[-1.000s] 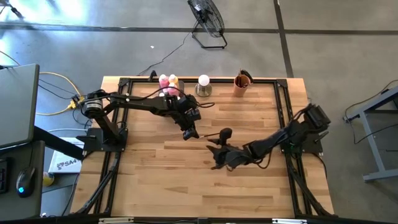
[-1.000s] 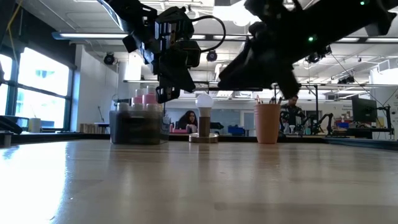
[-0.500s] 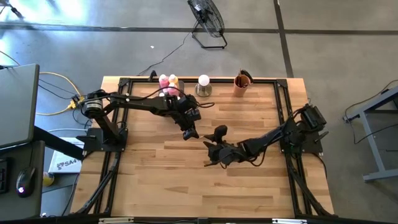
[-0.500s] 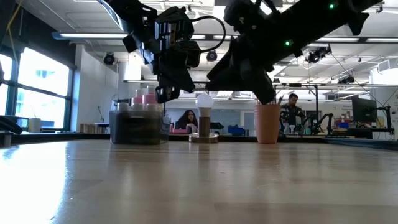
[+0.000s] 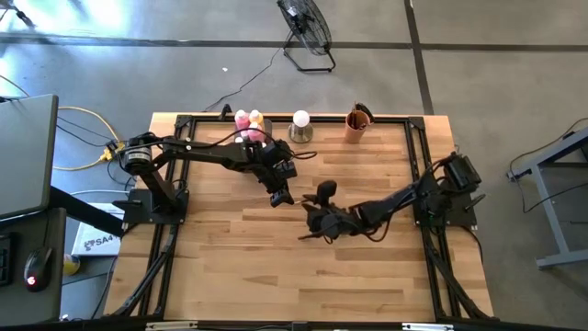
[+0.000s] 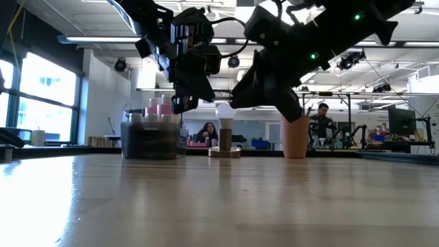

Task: Pick & Place Paint Supplies
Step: Put the silver paintbrush into the orange cup

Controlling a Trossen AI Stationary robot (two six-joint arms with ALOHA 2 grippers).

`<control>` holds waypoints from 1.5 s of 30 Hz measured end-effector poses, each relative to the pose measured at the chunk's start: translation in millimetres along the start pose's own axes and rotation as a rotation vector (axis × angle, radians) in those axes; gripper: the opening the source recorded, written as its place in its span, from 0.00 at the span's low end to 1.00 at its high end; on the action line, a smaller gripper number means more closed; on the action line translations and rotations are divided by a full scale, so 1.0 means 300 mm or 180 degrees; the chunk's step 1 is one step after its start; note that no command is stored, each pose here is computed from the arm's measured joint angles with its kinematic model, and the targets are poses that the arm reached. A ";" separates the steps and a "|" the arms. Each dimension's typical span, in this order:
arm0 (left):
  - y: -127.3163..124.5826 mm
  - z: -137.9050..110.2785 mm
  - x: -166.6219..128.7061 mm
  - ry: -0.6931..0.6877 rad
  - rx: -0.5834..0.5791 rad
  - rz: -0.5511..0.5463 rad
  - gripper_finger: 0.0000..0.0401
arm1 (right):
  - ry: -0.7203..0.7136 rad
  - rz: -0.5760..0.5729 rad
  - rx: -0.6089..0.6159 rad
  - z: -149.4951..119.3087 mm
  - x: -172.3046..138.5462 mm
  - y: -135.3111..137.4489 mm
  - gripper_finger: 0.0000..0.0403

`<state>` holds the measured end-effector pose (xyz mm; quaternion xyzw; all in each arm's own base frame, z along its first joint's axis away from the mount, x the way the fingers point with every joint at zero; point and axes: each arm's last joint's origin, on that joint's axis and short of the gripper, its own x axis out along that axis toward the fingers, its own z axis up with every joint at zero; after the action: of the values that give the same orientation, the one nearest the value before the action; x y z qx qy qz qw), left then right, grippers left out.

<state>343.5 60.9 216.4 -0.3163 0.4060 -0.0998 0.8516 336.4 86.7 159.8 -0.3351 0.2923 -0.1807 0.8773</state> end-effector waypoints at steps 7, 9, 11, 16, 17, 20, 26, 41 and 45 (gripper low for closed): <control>0.000 0.000 0.000 0.0001 0.0000 -0.0003 0.00 | 0.0044 -0.0039 0.0031 -0.007 0.016 -0.015 0.32; 0.000 0.000 0.000 0.0001 0.0000 -0.0003 0.00 | 0.0041 -0.0027 0.0034 -0.008 0.017 -0.016 0.29; 0.000 0.000 0.000 0.0001 0.0000 -0.0003 0.00 | 0.0019 0.0023 0.0035 -0.007 0.016 -0.014 0.25; 0.000 0.000 0.000 0.0001 0.0000 -0.0002 0.00 | 0.0000 0.0051 0.0048 -0.005 0.014 -0.011 0.13; 0.000 0.000 0.000 0.0001 0.0000 -0.0002 0.00 | 0.0000 0.0061 0.0044 -0.005 0.014 -0.011 0.11; 0.000 0.000 -0.001 -0.0004 0.0001 0.0000 0.00 | -0.0001 0.0090 0.0031 -0.007 0.014 -0.009 0.05; 0.000 0.000 0.000 0.0001 0.0000 0.0002 0.00 | -0.0019 0.0129 0.0034 -0.006 0.014 -0.008 0.04; -0.002 0.004 0.000 -0.0032 0.0309 -0.0013 0.15 | -0.0031 0.0102 0.0132 -0.003 0.015 -0.010 0.03; -0.002 0.004 0.000 -0.0038 0.0386 -0.0019 0.24 | -0.0029 0.0104 0.0129 -0.004 0.015 -0.010 0.03</control>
<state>344.5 61.0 217.5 -0.2660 0.3931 -0.1249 0.8713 338.7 81.8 159.4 -0.3133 0.2900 -0.1707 0.8880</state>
